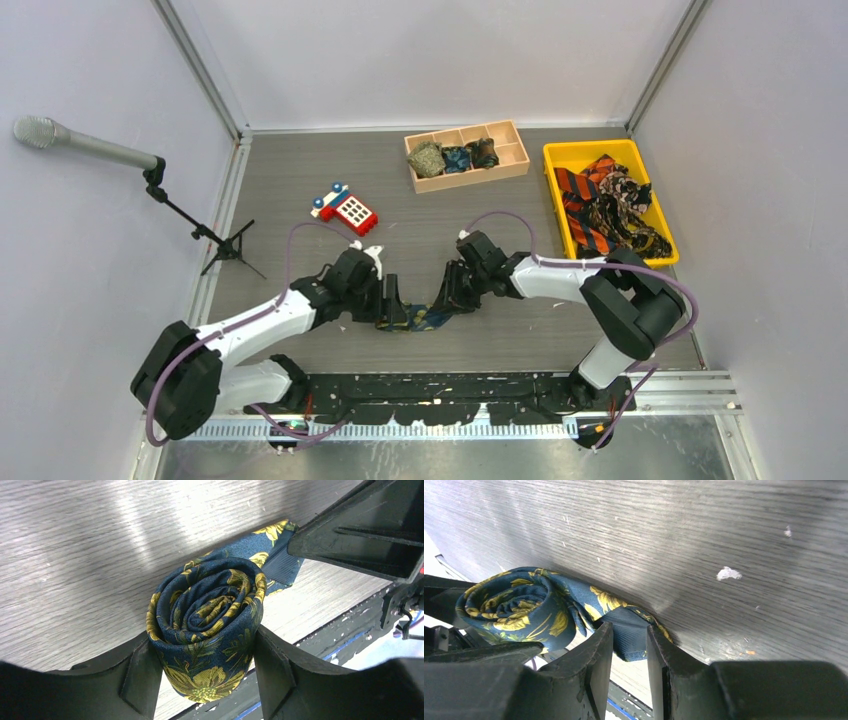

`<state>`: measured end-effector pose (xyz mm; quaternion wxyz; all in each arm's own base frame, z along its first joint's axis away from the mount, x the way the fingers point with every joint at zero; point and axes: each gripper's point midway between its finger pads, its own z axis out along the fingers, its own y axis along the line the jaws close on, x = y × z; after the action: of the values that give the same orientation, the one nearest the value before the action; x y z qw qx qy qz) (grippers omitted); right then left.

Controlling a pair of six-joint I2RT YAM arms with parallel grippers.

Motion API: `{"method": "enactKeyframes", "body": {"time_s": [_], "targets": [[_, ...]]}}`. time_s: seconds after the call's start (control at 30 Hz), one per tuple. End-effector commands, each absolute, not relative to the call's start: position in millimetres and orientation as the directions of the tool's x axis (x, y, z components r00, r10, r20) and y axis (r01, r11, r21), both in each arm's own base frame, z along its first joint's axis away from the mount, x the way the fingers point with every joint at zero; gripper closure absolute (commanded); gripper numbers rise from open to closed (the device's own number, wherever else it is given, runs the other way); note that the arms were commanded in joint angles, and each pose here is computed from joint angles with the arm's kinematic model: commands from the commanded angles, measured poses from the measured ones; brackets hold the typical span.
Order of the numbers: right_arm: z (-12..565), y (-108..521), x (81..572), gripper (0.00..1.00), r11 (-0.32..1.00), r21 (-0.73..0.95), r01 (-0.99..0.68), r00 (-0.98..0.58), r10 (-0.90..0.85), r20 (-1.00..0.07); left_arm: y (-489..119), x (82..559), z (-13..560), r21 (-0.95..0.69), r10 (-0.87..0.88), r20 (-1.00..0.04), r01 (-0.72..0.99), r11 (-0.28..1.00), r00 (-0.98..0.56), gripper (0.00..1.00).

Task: Roll the ties
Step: Roll the tie at the center of the board.

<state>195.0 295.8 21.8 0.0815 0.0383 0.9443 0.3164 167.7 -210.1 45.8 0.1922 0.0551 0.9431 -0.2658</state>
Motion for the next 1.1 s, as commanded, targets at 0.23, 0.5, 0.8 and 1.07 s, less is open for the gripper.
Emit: {"method": "enactKeyframes", "body": {"time_s": [0.23,0.5,0.8,1.07], "targets": [[46,264,216,0.62,0.884,0.467,0.017,-0.953,0.155,-0.259,-177,184,56,-0.198,0.087,-0.397,0.178,0.964,-0.914,0.41],[51,241,224,0.62,0.896,0.434,0.096,-0.923,0.243,-0.298,-166,195,61,0.027,0.201,-0.383,0.206,0.978,-0.902,0.41],[54,202,232,0.62,0.893,0.400,0.209,-0.867,0.358,-0.347,-160,208,71,0.360,0.368,-0.326,0.246,0.900,-0.871,0.41],[62,174,236,0.63,0.865,0.410,0.290,-0.804,0.452,-0.385,-163,213,68,0.590,0.481,-0.239,0.267,0.762,-0.843,0.42]]}}
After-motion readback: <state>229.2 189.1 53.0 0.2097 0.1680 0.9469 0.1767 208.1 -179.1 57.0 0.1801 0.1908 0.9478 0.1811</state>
